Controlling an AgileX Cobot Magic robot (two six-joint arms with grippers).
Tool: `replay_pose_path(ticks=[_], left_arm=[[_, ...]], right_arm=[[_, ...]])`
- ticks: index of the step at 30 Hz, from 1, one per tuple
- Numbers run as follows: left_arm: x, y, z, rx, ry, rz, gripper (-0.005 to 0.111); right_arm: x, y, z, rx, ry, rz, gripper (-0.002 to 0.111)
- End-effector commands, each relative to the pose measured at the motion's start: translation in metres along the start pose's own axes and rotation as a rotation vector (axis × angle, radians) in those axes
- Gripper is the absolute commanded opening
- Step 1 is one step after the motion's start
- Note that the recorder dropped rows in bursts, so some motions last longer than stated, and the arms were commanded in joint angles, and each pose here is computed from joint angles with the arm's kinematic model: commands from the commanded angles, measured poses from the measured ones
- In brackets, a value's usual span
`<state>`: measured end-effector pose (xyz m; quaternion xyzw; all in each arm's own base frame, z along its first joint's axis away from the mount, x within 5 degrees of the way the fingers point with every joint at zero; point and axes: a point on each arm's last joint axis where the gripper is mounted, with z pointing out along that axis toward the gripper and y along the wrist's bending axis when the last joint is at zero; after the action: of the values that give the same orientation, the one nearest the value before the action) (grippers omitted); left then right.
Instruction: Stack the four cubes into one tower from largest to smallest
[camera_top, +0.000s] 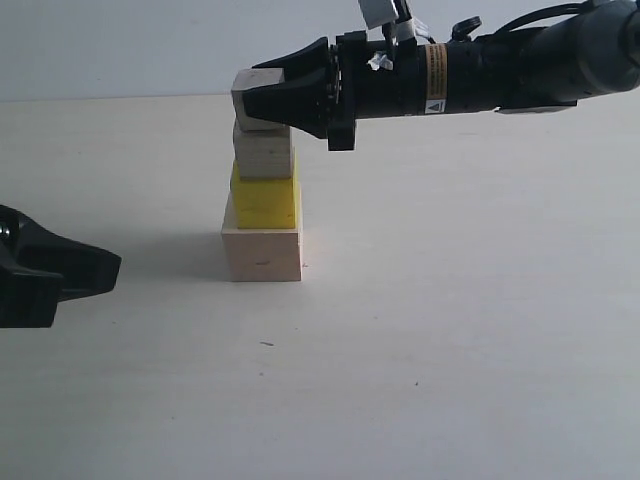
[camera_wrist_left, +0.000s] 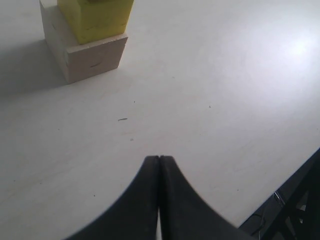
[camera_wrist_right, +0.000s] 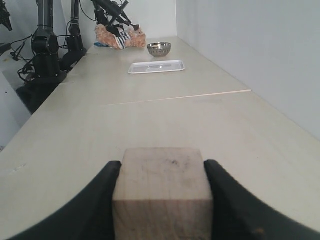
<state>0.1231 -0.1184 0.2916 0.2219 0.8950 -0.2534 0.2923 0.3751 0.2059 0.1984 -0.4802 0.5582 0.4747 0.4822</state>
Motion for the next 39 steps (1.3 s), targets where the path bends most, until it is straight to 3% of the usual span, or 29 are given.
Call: replay_pose_path(ticks=[1, 9, 17, 23, 35, 39], left_arm=[[-0.0005, 0.0008, -0.0007, -0.005, -0.012, 0.008, 0.001], [-0.0005, 0.0008, -0.0007, -0.005, -0.012, 0.008, 0.001], [-0.0005, 0.0008, -0.0007, -0.005, -0.012, 0.008, 0.001], [-0.0005, 0.0008, -0.0007, -0.005, -0.012, 0.008, 0.001], [-0.0005, 0.0008, -0.0007, -0.005, -0.012, 0.008, 0.001], [-0.0005, 0.0008, -0.0007, -0.005, -0.012, 0.008, 0.001]], right_arm=[[0.0011, -0.0018, -0.0008, 0.013, -0.017, 0.026, 0.000], [0.0017, -0.0014, -0.0008, 0.008, -0.011, 0.024, 0.005], [0.0028, -0.0006, -0.0008, 0.000, 0.001, 0.016, 0.043], [0.0016, -0.0015, -0.0008, 0.009, -0.011, 0.021, 0.062], [0.0011, -0.0019, -0.0008, 0.013, -0.017, 0.024, 0.064], [0.0004, -0.0024, -0.0009, 0.019, -0.025, 0.032, 0.071]])
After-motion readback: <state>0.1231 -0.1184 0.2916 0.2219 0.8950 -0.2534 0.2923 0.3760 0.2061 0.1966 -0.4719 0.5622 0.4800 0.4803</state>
